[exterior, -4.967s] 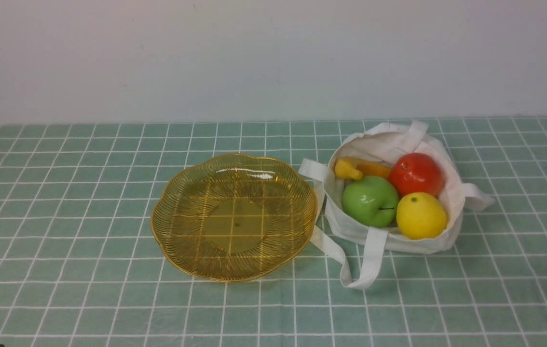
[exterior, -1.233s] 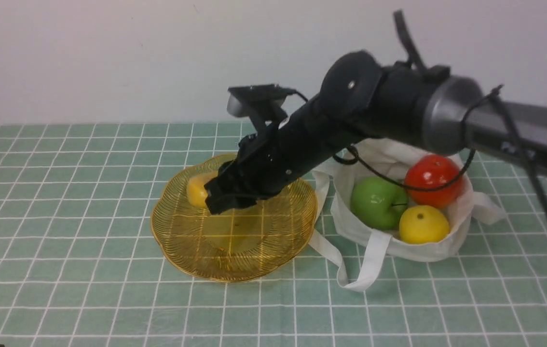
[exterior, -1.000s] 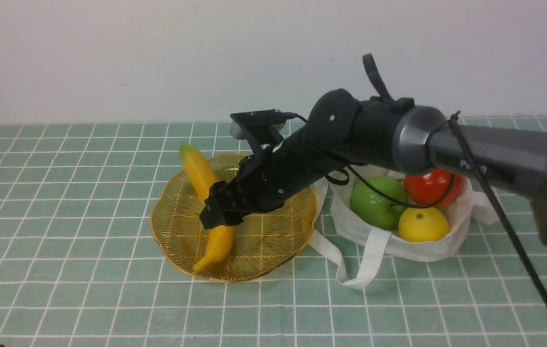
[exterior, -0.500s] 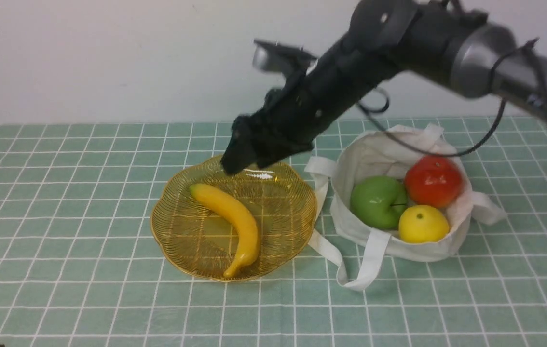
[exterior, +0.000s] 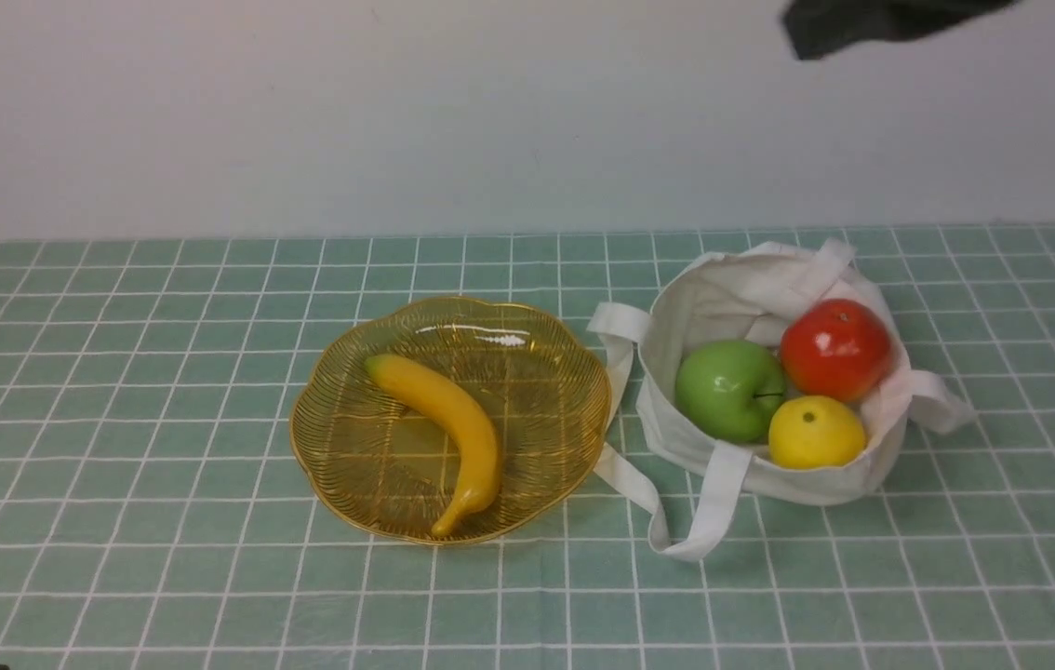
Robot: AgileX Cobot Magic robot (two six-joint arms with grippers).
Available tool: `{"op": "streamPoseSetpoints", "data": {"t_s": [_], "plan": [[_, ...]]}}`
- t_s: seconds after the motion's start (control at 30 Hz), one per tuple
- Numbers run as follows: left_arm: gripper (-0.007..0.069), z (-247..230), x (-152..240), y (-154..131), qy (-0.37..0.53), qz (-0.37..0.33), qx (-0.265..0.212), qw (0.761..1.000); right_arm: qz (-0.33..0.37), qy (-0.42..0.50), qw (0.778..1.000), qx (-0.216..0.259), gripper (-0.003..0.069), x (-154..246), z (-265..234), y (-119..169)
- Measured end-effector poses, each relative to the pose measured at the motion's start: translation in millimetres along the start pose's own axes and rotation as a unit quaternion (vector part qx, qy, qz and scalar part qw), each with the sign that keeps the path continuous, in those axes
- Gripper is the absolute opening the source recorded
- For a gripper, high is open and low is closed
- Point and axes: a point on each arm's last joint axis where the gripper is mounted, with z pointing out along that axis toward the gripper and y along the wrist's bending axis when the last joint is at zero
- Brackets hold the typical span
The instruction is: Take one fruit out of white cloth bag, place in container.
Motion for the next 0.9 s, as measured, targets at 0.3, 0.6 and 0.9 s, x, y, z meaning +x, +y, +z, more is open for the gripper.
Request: {"op": "streamPoseSetpoints", "data": {"t_s": [0.3,0.6,0.9], "plan": [[-0.0008,0.0,0.0,0.0,0.0,0.0,0.0,1.0,0.061,-0.152,0.984,0.075,-0.0014,167.6,-78.4,0.4],[-0.0008,0.0,0.0,0.0,0.0,0.0,0.0,1.0,0.035,-0.368,0.928,0.046,-0.0014,256.4,-45.7,11.7],[-0.0008,0.0,0.0,0.0,0.0,0.0,0.0,1.0,0.026,-0.388,0.92,0.046,-0.0014,261.1,-43.3,12.6]]}}
